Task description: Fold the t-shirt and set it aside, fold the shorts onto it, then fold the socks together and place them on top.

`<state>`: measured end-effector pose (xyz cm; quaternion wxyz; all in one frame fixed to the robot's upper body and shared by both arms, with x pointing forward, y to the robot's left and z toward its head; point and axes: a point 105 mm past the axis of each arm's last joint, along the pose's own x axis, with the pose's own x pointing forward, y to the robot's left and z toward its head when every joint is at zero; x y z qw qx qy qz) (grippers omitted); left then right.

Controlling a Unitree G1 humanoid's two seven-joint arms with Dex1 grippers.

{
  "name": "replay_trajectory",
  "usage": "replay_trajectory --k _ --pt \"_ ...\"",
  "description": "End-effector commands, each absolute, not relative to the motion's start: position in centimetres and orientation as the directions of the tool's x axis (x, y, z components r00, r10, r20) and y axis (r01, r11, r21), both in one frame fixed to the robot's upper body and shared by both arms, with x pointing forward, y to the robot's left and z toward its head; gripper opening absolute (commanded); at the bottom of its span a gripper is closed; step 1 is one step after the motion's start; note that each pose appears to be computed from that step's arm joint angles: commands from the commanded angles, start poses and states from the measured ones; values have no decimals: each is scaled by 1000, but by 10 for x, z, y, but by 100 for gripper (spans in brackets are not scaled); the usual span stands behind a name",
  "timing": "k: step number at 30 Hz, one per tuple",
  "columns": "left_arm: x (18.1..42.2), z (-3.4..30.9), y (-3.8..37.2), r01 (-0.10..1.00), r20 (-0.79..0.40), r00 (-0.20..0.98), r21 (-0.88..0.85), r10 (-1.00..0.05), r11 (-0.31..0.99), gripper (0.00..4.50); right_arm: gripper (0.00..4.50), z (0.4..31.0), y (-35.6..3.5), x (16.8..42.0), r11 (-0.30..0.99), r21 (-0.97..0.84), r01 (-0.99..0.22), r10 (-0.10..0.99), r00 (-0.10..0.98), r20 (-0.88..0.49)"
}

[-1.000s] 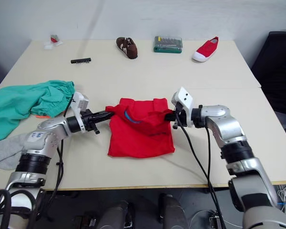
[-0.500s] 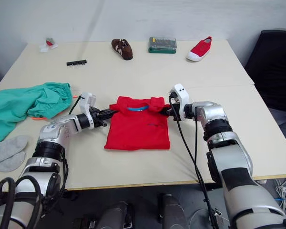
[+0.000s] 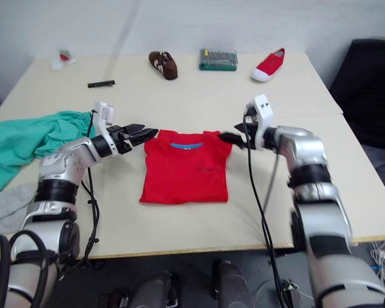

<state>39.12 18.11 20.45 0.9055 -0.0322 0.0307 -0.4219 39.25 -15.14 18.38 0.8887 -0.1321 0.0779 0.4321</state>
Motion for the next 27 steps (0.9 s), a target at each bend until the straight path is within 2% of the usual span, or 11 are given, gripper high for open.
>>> replay_trajectory --k 1,4,7,12,16,18,22,27 --pt "344 213 159 890 -129 440 195 -889 412 450 446 191 -127 334 329 -379 -865 847 448 -287" --pt "310 184 158 921 -307 329 314 -893 231 450 446 170 -123 296 182 -458 -870 853 371 -367" --pt "290 166 156 924 -374 281 354 -884 144 450 446 154 -117 279 91 -532 -842 841 351 -411" --pt "291 145 158 881 -438 322 463 -839 97 450 446 128 -108 279 -3 -624 -782 816 359 -454" --pt "293 130 157 874 -464 328 479 -823 79 450 446 121 -98 295 13 -693 -720 806 418 -420" --pt "291 118 157 868 -509 316 496 -801 27 450 409 120 -95 303 22 -722 -692 799 446 -403" --pt "304 106 160 856 -516 349 515 -783 43 371 304 111 -97 307 -31 -757 -653 780 458 -427" --pt "313 100 161 856 -518 356 515 -778 49 216 130 114 -98 308 -39 -770 -637 790 452 -414"
